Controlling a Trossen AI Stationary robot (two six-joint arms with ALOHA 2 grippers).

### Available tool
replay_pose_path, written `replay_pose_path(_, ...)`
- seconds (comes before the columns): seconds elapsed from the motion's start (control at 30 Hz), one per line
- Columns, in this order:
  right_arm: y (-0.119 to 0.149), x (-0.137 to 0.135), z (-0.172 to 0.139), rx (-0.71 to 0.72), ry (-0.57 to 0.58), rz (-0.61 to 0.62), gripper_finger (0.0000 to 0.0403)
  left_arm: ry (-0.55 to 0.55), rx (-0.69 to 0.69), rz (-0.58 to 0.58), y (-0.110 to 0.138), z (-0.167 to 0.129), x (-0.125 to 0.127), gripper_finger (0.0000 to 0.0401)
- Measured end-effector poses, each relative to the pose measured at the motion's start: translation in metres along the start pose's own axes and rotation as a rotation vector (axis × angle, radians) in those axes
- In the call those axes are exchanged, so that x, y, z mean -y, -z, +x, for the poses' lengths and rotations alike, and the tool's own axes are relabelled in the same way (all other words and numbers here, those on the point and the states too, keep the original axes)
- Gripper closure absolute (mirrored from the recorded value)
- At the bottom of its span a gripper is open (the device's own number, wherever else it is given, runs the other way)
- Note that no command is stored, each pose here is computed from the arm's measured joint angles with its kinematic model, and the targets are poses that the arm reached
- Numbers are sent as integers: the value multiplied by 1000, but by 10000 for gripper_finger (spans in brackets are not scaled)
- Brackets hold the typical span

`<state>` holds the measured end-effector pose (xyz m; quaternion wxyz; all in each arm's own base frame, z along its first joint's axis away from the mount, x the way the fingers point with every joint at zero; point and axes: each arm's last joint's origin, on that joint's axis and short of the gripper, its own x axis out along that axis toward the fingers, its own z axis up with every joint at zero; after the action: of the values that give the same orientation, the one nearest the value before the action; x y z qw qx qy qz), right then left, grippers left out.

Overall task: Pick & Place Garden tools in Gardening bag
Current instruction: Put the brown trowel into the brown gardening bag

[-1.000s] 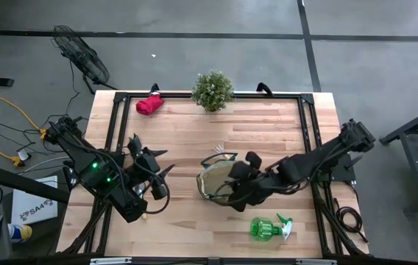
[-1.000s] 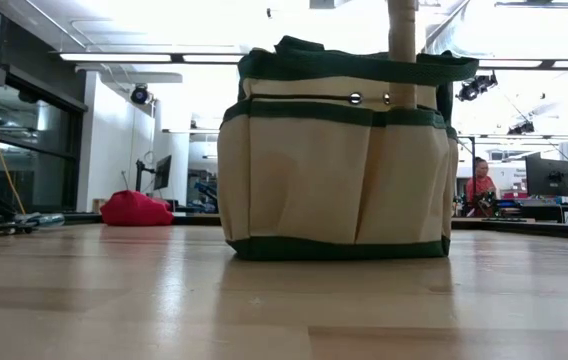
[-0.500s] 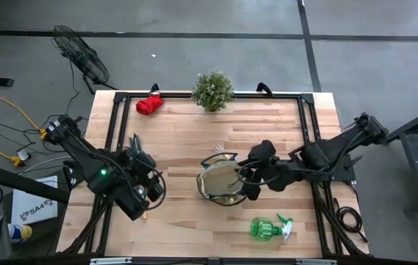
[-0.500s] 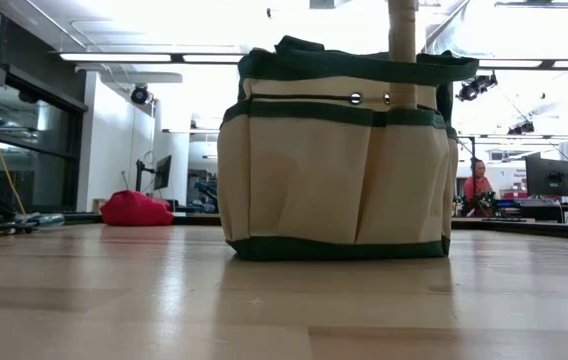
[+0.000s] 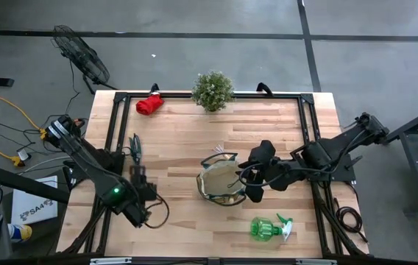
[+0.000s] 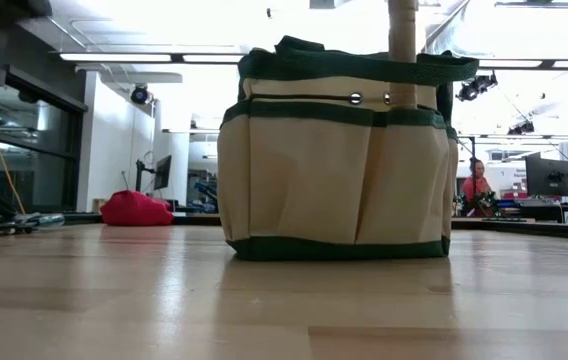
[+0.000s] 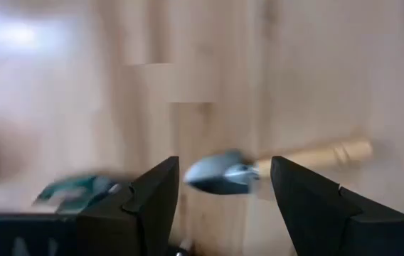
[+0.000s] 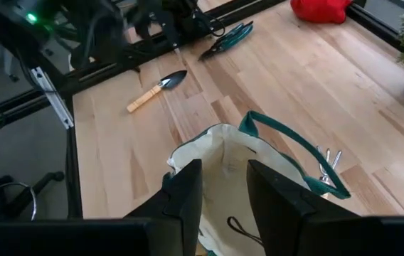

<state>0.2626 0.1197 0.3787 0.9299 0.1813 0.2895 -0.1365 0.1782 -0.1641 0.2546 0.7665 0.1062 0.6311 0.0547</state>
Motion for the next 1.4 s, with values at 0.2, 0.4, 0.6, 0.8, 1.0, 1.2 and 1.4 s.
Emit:
replay_pose_path(0.2, 1, 0, 0, -10, -5, -2, 300, 171, -76, 313, 16, 44, 12, 185)
replay_pose_path(0.4, 1, 0, 0, -22, -17, -1, 300, 202, -72, 503, 26, 66, 13, 185)
replay_pose_path(0.6, 1, 0, 0, -24, -19, 1, 300, 388, 15, 716, 23, 70, 23, 185)
replay_pose_path(0.8, 1, 0, 0, -24, -18, 14, 300, 397, 152, 830, 14, 69, 28, 185)
replay_pose_path(1.0, 1, 0, 0, -22, -17, 25, 300, 408, 129, 901, 13, 79, 35, 185)
replay_pose_path(1.2, 1, 0, 0, -20, -17, 36, 300, 388, 83, 932, 12, 91, 40, 185)
replay_pose_path(1.4, 1, -1, 0, -20, -17, 37, 300, 420, 72, 965, 12, 97, 44, 197)
